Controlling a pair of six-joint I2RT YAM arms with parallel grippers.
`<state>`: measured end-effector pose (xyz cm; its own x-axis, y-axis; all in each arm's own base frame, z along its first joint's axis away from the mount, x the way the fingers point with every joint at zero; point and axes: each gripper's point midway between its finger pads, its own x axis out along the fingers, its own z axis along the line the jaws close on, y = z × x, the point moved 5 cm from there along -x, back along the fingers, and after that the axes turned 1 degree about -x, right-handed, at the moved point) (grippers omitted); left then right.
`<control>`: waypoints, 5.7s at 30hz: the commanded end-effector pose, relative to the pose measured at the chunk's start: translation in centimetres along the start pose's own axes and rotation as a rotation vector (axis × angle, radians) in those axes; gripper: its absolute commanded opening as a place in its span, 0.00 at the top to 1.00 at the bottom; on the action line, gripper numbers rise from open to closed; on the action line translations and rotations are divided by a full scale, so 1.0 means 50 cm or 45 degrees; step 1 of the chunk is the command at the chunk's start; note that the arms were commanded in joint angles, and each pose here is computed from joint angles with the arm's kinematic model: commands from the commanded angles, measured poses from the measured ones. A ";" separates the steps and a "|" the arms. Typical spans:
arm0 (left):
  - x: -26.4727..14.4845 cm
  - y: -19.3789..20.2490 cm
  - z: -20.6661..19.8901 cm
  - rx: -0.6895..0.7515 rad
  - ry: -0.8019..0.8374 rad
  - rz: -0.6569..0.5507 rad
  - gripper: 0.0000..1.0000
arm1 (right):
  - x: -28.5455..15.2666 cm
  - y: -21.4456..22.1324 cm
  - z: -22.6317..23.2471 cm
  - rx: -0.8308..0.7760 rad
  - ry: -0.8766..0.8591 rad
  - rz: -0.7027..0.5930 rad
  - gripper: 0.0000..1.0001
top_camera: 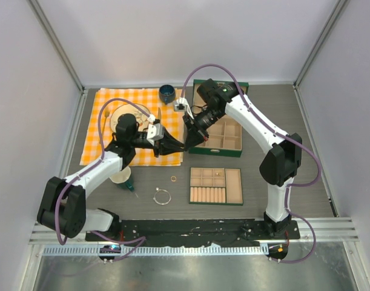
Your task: Organize the mixed jewelry
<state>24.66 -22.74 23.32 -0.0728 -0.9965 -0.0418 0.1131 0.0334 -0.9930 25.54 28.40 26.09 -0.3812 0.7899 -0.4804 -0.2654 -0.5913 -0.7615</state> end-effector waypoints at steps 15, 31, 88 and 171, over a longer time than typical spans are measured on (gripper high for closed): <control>0.009 -0.030 -0.009 0.075 0.035 -0.043 1.00 | -0.015 0.005 0.065 0.121 -0.053 0.044 0.99; 0.007 -0.008 -0.016 0.001 0.026 0.014 1.00 | -0.044 -0.021 0.061 0.123 0.132 0.034 0.60; 0.022 -0.013 0.002 -0.285 -0.173 -0.004 1.00 | -0.107 -0.059 0.043 -0.027 0.846 0.088 0.60; -0.008 -0.042 0.065 -0.388 -0.406 -0.080 0.34 | -0.052 0.033 0.049 0.076 0.814 0.213 0.99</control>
<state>25.43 -23.85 23.47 0.1376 -0.9899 -0.0354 -0.2670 -0.0027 -0.9637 24.18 26.21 26.14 0.0828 0.6190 -0.7810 -0.2776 -0.7384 -0.6146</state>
